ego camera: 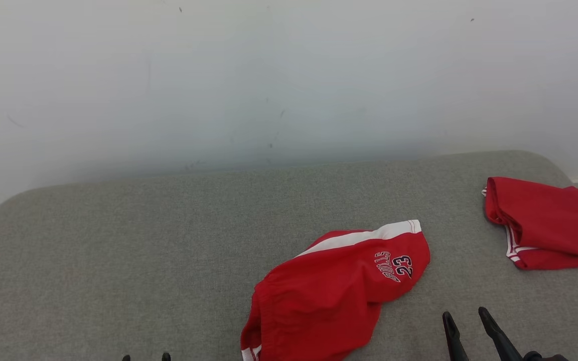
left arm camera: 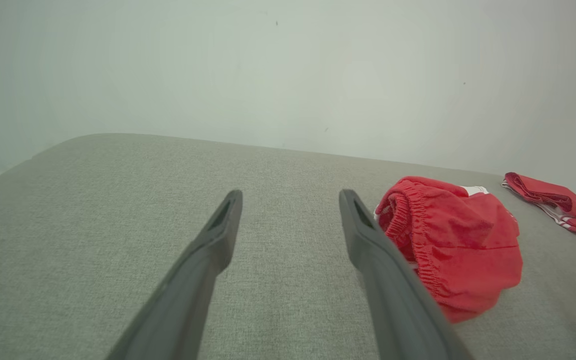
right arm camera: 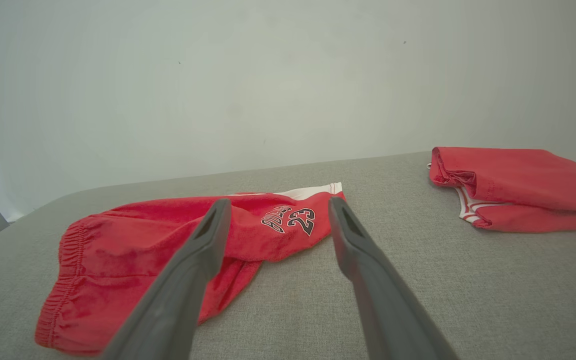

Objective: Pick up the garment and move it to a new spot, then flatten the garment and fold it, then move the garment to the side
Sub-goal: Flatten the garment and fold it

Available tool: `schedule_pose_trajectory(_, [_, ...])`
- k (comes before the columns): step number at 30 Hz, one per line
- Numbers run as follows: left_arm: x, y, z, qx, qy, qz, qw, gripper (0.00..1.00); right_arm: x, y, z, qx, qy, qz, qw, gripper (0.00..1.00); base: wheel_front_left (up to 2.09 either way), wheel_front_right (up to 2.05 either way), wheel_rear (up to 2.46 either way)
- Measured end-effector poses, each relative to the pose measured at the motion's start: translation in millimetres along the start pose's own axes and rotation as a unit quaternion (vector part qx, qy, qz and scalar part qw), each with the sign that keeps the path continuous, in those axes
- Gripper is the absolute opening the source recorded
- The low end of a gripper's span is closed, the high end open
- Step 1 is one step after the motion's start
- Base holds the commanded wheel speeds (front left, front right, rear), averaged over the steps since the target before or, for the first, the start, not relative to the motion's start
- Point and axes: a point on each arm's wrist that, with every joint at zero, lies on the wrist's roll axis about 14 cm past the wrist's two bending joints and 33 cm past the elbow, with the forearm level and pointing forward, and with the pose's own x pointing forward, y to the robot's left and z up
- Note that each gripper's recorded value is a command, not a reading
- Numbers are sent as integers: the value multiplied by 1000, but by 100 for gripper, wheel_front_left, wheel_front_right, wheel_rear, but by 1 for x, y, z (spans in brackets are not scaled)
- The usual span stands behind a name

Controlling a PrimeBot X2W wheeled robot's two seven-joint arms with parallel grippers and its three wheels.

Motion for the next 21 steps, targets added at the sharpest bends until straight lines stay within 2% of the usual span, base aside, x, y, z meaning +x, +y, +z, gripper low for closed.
schedule_pose_trajectory(5, [19, -10, -2, 2, -3, -27, 1000, 100, 5, -1, 0, -2, 2, 4, 1000, 100, 0, 0, 0])
schedule_pose_trajectory(11, [57, -30, -17, 14, 14, -87, 996, 100, 10, -2, -5, -4, 11, 11, 1000, 100, 0, 0, 0])
schedule_pose_trajectory(21, [109, -72, -56, 33, 68, -173, 982, 100, 11, -21, -16, -13, 36, -5, 999, 100, 0, 0, 0])
